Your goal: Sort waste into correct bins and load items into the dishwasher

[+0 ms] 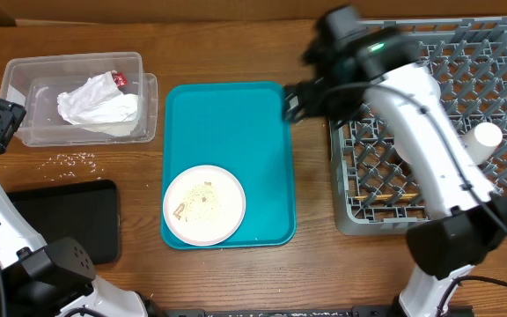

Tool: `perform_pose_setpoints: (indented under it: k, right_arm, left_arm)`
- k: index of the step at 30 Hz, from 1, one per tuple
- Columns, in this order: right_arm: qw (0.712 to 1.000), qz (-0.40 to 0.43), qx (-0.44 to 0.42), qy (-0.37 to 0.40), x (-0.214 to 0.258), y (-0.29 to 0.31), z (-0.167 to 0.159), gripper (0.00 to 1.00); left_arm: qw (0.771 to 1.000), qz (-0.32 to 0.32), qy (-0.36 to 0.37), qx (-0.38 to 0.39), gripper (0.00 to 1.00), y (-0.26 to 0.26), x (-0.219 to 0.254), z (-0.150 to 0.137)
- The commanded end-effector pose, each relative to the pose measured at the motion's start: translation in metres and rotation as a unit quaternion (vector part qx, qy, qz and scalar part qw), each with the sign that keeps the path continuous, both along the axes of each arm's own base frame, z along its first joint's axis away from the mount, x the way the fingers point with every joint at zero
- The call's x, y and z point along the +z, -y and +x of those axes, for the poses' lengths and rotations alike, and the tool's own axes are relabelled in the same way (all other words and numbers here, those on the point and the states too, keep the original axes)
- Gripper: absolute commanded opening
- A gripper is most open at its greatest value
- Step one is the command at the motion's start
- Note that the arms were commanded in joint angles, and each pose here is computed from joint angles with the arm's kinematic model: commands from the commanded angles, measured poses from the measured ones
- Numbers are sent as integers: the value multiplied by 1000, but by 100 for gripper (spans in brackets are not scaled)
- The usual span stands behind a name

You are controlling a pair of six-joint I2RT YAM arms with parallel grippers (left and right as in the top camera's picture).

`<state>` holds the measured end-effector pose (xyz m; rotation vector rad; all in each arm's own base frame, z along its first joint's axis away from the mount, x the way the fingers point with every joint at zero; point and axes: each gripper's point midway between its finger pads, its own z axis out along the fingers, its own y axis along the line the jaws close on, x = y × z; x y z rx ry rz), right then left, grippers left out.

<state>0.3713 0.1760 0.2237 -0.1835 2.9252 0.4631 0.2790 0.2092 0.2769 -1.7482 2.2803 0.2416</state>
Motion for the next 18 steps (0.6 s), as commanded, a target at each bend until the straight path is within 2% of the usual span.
perform_pose_setpoints:
  k: [1, 10, 14, 16, 18]
  right_arm:
    - [995, -11, -88, 50, 36, 64, 22, 100]
    - [979, -1, -202, 41, 37, 155, 35, 100]
    - [974, -2, -223, 43, 37, 173, 36, 100]
    - [973, -2, -226, 43, 37, 175, 36, 100]
    - [973, -2, -226, 43, 37, 175, 36, 100]
  left_arm:
    - [1000, -4, -1, 10, 100, 0, -3, 1]
    - [1000, -8, 4, 14, 100, 1, -3, 3]
    - [995, -84, 46, -1, 100, 27, -6, 18]
    - [986, -138, 76, -59, 100, 48, -5, 31]
    - [948, -209, 133, -200, 100, 89, 6, 51]
